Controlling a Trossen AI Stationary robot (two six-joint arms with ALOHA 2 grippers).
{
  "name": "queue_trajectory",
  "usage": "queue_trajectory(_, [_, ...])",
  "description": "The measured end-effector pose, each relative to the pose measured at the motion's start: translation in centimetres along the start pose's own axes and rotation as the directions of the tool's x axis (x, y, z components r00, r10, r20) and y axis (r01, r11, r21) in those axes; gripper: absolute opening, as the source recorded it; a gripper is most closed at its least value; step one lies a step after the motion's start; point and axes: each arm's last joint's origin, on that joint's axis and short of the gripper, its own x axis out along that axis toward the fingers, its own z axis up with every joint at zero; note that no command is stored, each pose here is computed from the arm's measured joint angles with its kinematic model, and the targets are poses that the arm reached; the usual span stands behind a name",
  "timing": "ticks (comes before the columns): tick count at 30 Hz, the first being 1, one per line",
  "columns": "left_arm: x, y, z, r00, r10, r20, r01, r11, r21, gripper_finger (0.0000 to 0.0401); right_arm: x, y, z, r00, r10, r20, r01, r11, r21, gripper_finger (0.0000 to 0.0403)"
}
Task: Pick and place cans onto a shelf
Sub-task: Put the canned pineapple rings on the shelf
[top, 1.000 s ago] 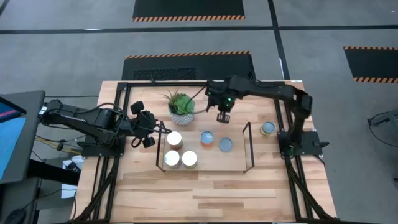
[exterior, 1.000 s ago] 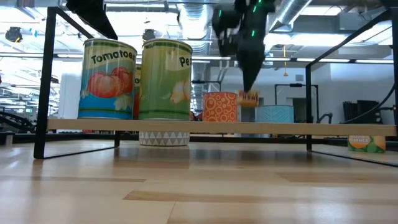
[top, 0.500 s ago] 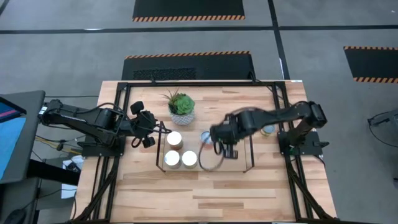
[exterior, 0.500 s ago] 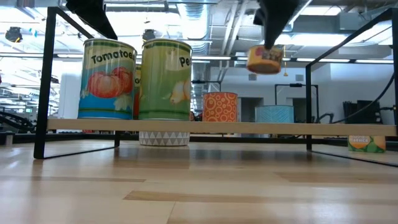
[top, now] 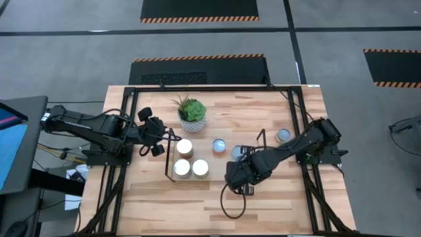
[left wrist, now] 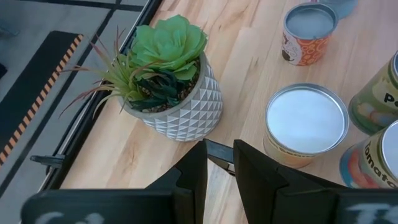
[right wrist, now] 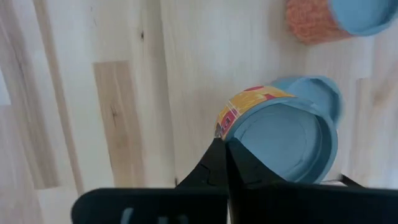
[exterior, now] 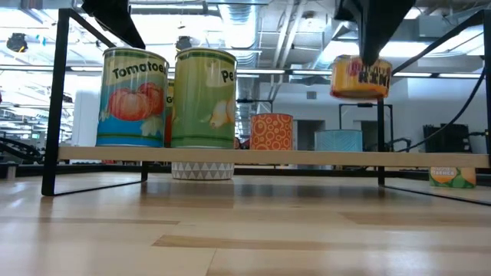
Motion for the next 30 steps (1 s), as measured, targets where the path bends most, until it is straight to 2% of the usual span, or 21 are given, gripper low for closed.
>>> queue_trajectory(5, [0.1,-0.1,0.0,1.000,0.001,-0.001,-0.001,1.000,0.004,0.0068,1.1,0.8,0.0,0.999,-0.008,-0.035,0.008,1.000,-0.003,0.0005])
queue_trajectory(10, [0.3,-0.2,0.1,1.000,0.004,-0.011,-0.004,1.000,0.013,0.0068,2.3,1.8,0.3,0.997,0.038,-0.063,-0.038,0.999,-0.007,0.0003])
queue_trajectory(15, [0.7,-0.5,0.1,1.000,0.010,-0.025,-0.009,1.000,0.023,0.0068,3.5,2.3,0.3,0.993,0.040,-0.112,-0.042,0.999,-0.014,0.0006])
queue_trajectory(30, [1.4,-1.0,0.2,0.999,0.021,-0.048,-0.018,0.998,0.066,0.0068,3.9,2.3,0.8,0.994,0.047,-0.098,-0.048,0.999,-0.004,0.0004])
